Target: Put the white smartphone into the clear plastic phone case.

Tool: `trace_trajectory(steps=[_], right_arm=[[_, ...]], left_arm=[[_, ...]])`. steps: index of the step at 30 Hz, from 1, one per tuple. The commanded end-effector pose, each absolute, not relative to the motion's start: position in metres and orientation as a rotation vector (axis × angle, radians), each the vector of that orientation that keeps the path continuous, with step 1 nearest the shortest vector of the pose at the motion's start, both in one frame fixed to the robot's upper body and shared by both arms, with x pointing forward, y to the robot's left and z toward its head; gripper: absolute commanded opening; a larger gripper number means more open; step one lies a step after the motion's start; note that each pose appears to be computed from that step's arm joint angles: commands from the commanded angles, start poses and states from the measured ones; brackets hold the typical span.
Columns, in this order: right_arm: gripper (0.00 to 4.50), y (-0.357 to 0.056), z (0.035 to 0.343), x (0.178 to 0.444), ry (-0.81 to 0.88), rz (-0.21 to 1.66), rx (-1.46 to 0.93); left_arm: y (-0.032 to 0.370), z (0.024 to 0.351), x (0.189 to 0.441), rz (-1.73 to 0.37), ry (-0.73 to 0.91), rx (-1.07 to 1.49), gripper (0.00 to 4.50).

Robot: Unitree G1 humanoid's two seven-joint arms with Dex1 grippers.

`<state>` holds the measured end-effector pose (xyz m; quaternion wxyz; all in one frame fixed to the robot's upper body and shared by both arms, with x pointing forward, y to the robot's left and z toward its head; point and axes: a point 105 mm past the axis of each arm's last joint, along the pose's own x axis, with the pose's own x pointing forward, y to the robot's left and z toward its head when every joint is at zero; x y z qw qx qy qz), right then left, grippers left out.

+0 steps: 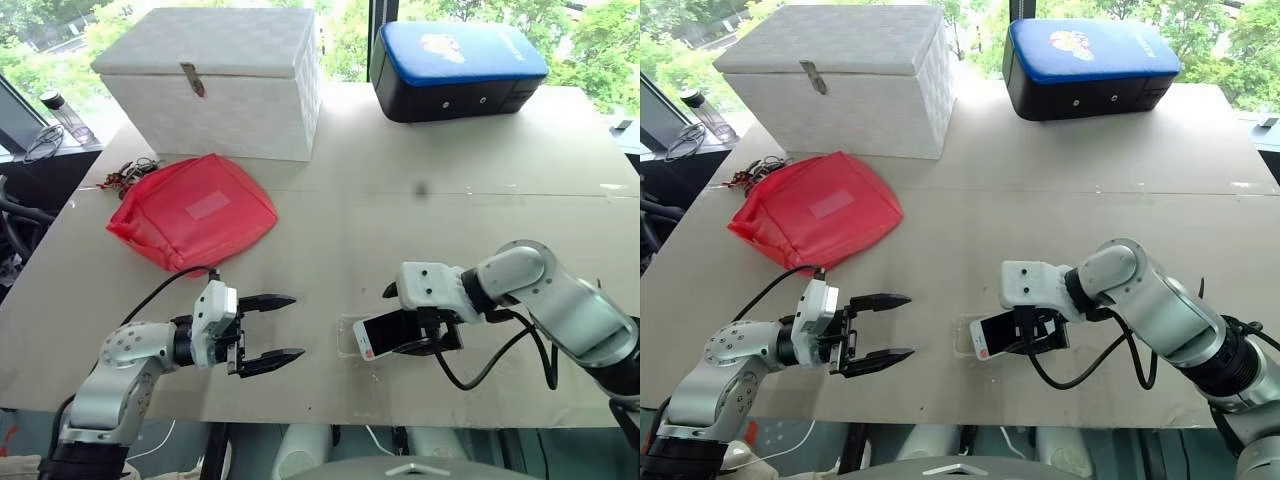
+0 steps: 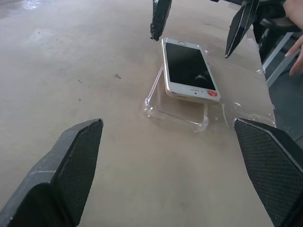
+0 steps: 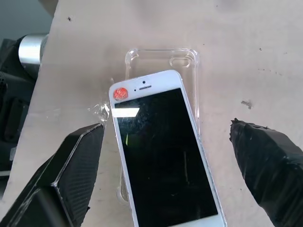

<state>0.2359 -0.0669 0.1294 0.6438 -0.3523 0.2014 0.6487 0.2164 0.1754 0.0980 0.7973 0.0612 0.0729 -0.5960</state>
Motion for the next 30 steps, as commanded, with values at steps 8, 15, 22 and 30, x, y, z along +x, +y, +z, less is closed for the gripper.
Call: trace_trajectory(steps=[8, 15, 22, 30], right_arm=[[3.71, -0.079, 0.114, 0.230, 0.448, 1.490, -0.882], [3.71, -0.085, 0.103, 0.235, 0.459, 1.461, -0.907], [3.71, -0.078, 0.112, 0.236, 0.439, 1.462, -0.840], [3.71, -0.079, 0.110, 0.242, 0.430, 1.436, -0.870]], left_arm=[[0.179, 0.101, 0.215, -1.283, 0.136, 0.154, 4.50], [0.177, 0.113, 0.208, -1.319, 0.090, 0.107, 4.50], [0.186, 0.116, 0.198, -1.371, 0.110, 0.113, 4.50], [0.200, 0.122, 0.193, -1.388, 0.143, 0.129, 4.50]])
